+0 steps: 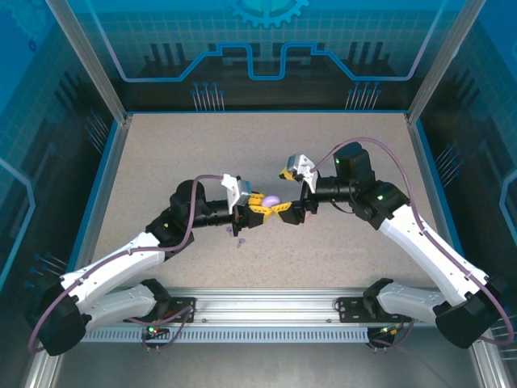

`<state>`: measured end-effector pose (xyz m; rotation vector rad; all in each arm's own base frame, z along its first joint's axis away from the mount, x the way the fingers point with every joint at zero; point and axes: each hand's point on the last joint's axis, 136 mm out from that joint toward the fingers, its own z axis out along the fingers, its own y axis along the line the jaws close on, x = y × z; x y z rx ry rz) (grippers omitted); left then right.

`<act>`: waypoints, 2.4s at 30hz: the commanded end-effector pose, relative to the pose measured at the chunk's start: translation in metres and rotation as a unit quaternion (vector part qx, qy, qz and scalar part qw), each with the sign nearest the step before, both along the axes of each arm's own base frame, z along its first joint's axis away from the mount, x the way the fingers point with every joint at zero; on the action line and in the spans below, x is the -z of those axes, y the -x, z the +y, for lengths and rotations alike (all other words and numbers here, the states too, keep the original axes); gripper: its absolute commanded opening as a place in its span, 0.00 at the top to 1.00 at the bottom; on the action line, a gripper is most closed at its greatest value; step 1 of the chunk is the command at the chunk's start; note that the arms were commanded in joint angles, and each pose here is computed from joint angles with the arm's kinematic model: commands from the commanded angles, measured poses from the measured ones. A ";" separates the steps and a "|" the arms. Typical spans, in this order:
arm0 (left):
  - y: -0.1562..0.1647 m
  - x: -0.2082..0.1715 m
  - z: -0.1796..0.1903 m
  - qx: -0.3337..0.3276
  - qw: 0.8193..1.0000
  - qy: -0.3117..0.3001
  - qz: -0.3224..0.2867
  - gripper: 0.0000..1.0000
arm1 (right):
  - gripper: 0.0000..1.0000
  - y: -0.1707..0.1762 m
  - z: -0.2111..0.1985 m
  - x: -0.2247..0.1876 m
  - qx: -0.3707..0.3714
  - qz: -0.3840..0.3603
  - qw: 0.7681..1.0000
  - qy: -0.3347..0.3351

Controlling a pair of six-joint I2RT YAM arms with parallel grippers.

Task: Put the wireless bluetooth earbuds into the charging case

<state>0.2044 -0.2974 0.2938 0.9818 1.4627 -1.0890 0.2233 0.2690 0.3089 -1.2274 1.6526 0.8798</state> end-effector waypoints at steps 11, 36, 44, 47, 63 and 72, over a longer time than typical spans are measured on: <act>0.004 -0.009 -0.004 0.014 1.000 -0.002 -0.022 0.87 | 0.03 -0.016 0.002 -0.018 0.024 -0.019 1.000 0.001; 0.003 0.001 -0.003 0.008 1.000 -0.014 -0.017 0.87 | 0.00 -0.023 -0.003 -0.035 0.027 -0.012 0.999 -0.017; -0.003 0.004 0.001 -0.014 1.000 -0.018 -0.022 0.89 | 0.00 -0.011 -0.011 -0.061 0.023 -0.016 0.998 -0.064; -0.008 0.009 0.007 -0.039 0.999 -0.023 -0.030 0.92 | 0.00 -0.021 -0.027 -0.066 0.080 0.003 0.993 -0.086; 0.006 -0.020 0.056 -0.131 0.987 -0.012 -0.092 0.92 | 0.28 -0.046 -0.027 0.136 0.310 0.303 0.900 0.055; 0.027 -0.058 0.072 -0.132 0.984 0.026 -0.118 0.92 | 0.38 -0.023 0.050 0.206 0.299 0.375 0.864 0.152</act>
